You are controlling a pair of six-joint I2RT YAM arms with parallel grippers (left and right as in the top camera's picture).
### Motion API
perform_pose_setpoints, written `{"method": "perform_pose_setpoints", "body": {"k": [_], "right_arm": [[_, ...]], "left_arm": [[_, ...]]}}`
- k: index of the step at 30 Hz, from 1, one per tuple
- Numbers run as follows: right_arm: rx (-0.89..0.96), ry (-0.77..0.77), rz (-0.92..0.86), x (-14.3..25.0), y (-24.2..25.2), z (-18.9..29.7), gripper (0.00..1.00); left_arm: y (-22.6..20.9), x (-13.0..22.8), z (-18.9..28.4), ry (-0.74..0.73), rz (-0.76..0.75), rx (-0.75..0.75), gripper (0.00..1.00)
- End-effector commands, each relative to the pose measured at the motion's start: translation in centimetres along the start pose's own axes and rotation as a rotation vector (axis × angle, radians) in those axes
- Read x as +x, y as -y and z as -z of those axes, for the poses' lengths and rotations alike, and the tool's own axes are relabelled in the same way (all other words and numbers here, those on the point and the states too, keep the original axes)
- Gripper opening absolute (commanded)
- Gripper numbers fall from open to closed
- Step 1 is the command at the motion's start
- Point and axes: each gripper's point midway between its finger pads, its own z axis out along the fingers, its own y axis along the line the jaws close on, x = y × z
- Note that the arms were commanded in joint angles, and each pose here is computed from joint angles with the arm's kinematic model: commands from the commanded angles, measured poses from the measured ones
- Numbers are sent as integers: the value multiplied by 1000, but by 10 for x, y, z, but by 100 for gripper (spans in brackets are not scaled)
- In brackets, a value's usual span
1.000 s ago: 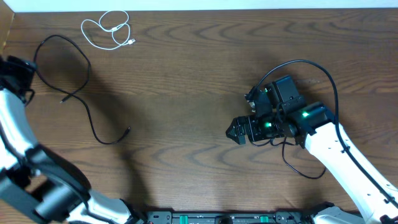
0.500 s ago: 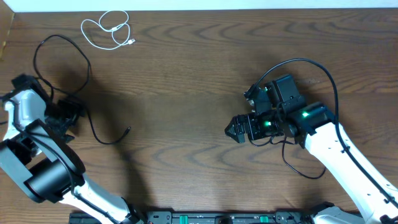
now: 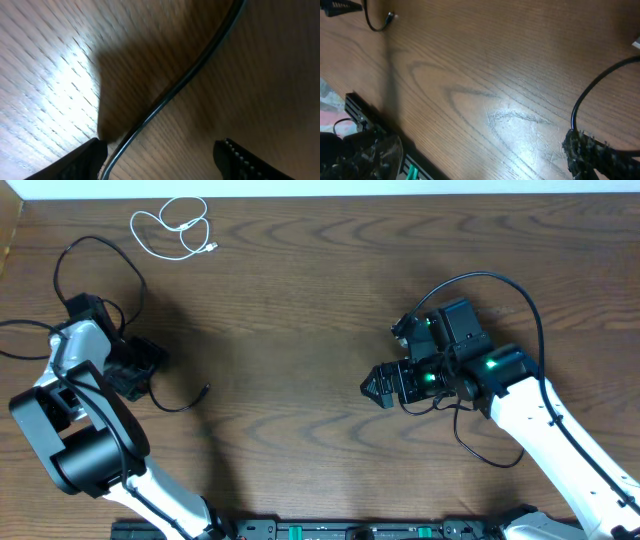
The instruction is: Untangle cables
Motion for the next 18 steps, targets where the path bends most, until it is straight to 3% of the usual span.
{"method": "perform_pose_setpoints", "body": {"k": [1,8,12,18], "right_arm": [[-7,7,28,-1,-4,3,99],[-6,5,28,0,-4,3,99],[-5,2,26,0,-4,3,99],[-4,-2,24,2,-3,3,99]], "left_arm": [[-3,6,-6,2,37,-14,60],[0,3,-13,27,169,16,9],[8,-11,-12,77,262,59,8],[75,-39,7,117,205,410,8]]}}
